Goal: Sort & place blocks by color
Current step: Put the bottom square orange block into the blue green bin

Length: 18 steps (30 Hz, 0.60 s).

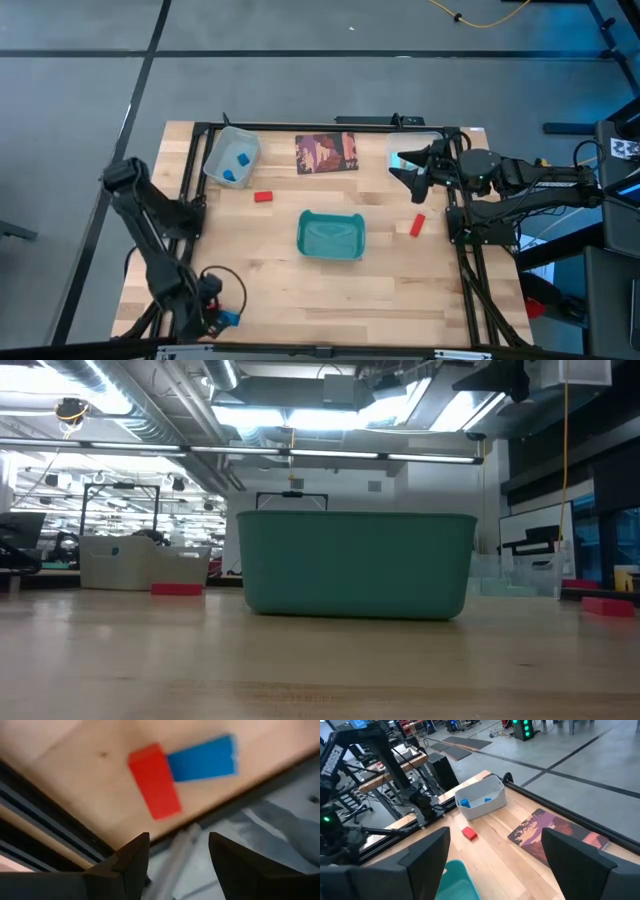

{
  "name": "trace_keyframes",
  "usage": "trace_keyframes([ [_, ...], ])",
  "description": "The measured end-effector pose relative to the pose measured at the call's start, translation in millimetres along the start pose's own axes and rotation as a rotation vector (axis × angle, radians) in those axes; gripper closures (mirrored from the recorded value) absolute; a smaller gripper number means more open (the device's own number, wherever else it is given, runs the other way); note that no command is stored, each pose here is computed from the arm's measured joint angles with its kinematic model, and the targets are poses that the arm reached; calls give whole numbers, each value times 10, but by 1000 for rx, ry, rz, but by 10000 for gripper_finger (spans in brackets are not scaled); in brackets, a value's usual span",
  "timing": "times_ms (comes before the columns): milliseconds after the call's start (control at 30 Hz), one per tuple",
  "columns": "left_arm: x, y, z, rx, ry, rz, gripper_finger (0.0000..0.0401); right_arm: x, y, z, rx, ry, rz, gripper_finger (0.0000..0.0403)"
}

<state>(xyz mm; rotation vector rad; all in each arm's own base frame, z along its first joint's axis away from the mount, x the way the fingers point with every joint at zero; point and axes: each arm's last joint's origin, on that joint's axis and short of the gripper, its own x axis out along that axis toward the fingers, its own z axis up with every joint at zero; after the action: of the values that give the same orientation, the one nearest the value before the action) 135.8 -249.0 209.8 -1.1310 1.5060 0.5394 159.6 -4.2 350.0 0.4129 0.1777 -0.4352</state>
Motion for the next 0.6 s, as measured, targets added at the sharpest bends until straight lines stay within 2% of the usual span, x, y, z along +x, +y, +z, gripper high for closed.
trace_keyframes([
  [167, 204, 25, 46, -38, -68, 96, 204, 0, 1, -1, 0, 2, 5, 86],
  [400, 245, -13, 129, -77, -150, 73, 204, 0, 5, -3, 0, 10, 18, 86],
  [600, 241, 16, 137, -93, -154, 105, 204, 0, 6, -3, -23, 10, 20, 86],
])
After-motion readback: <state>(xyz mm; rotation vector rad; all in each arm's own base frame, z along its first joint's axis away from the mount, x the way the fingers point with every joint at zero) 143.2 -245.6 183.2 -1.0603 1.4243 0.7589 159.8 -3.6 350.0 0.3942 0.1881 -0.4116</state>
